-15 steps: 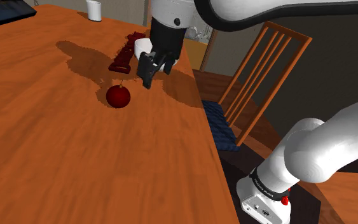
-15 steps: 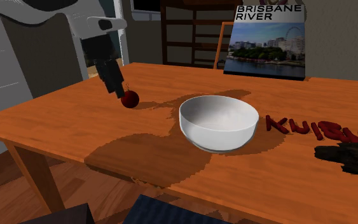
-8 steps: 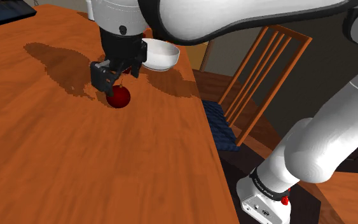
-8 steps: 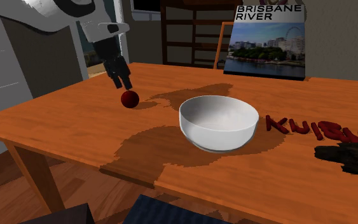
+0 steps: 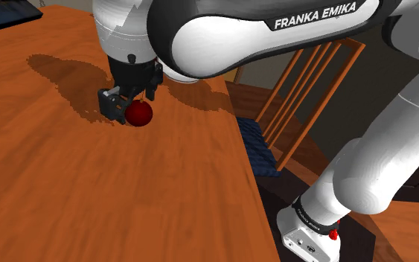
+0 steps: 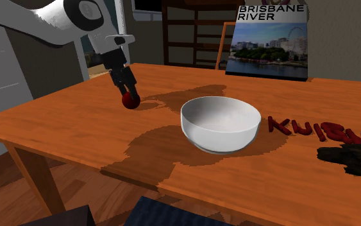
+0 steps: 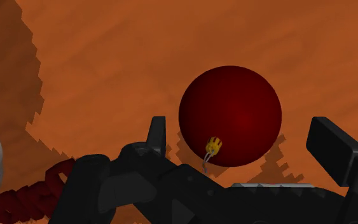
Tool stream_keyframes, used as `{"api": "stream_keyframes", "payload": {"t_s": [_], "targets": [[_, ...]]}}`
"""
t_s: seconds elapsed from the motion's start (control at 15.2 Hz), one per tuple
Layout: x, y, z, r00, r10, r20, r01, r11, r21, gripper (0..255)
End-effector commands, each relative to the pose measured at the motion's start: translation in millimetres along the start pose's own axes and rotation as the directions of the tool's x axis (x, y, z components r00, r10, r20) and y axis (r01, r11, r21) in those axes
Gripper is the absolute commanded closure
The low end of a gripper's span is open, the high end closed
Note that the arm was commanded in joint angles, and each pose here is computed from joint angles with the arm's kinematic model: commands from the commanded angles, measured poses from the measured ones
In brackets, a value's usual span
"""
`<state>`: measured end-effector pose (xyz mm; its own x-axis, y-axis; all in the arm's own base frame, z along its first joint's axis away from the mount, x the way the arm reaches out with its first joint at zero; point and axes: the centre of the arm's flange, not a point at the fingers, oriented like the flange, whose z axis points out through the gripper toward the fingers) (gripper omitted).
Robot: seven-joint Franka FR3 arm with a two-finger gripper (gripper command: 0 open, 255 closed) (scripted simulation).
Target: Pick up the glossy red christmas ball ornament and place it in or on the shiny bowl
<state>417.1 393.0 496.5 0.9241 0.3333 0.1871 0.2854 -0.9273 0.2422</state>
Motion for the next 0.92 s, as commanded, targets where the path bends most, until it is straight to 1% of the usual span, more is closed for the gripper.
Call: {"api": "stream_keyframes", "payload": {"t_s": [0.0, 0.46, 0.53, 0.86], "targets": [[-0.3, -0.5, 6.9, 1.000, 0.000, -0.001, 0.000, 1.000, 0.000, 0], [-0.3, -0.5, 6.8, 1.000, 0.000, 0.000, 0.000, 1.000, 0.000, 0], [-0.3, -0.5, 6.8, 1.000, 0.000, 0.000, 0.000, 1.000, 0.000, 255], [0.4, -0.5, 6.6, 1.000, 0.000, 0.000, 0.000, 1.000, 0.000, 255]]}}
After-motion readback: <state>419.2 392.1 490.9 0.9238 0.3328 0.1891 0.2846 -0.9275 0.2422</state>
